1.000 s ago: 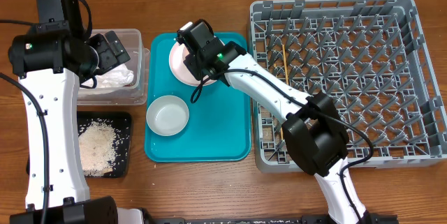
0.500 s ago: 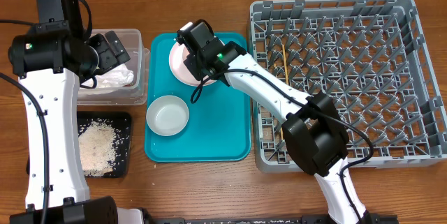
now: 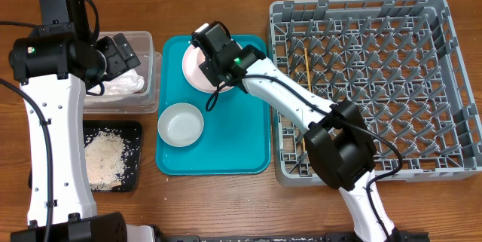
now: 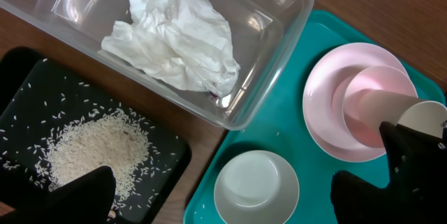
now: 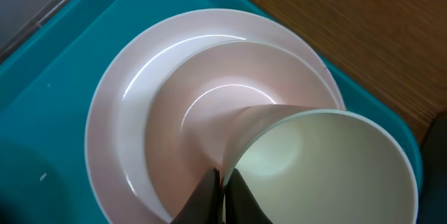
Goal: Sort waste into correct bins and load items into the dishwasher
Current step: 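Grasp the white paper cup with the right gripper and lift it, then carry the cup to the rack's back row and tip it upside down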
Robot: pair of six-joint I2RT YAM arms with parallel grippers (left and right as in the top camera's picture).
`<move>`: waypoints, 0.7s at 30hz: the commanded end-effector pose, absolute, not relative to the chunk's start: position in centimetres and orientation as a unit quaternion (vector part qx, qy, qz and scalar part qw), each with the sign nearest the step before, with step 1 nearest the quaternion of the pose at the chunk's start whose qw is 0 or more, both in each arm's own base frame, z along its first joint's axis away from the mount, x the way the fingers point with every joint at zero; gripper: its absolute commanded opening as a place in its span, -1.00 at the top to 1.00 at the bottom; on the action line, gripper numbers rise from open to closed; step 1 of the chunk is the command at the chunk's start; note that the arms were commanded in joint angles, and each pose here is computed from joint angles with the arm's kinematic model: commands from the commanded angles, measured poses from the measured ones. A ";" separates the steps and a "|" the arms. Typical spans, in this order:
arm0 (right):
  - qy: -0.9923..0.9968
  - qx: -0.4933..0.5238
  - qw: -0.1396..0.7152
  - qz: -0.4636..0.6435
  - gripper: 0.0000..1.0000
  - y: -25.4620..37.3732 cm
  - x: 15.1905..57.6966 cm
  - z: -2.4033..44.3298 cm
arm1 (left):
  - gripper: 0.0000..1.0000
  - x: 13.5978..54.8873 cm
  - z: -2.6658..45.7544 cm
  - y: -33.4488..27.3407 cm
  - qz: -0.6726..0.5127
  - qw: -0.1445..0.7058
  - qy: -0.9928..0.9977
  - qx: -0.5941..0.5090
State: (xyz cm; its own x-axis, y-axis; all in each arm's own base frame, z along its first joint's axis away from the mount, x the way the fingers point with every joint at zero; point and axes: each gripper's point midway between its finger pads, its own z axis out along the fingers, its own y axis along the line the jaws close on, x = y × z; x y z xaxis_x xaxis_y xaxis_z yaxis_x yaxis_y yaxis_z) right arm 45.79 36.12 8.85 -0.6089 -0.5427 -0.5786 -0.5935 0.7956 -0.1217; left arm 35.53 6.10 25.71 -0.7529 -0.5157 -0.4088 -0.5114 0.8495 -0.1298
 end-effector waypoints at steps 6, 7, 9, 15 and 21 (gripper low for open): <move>0.861 -0.272 0.426 0.051 0.92 34.3 46.1 22.6 | -1.00 35.7 26.3 6.4 -0.002 0.228 0.934 -0.274; 0.856 -0.270 0.436 0.061 0.92 33.9 45.7 24.5 | -1.00 35.7 26.3 6.4 -0.002 0.228 0.934 -0.274; 0.846 -0.267 0.453 0.089 0.92 32.9 44.7 28.1 | -1.00 35.7 26.3 6.4 -0.002 0.228 0.934 -0.274; 0.826 -0.240 0.447 0.247 0.92 28.4 42.3 35.6 | -1.00 35.7 26.3 6.4 -0.002 0.228 0.934 -0.274; 0.793 -0.220 0.351 0.446 0.92 22.3 41.7 37.0 | -1.00 35.7 26.3 6.4 -0.002 0.228 0.934 -0.274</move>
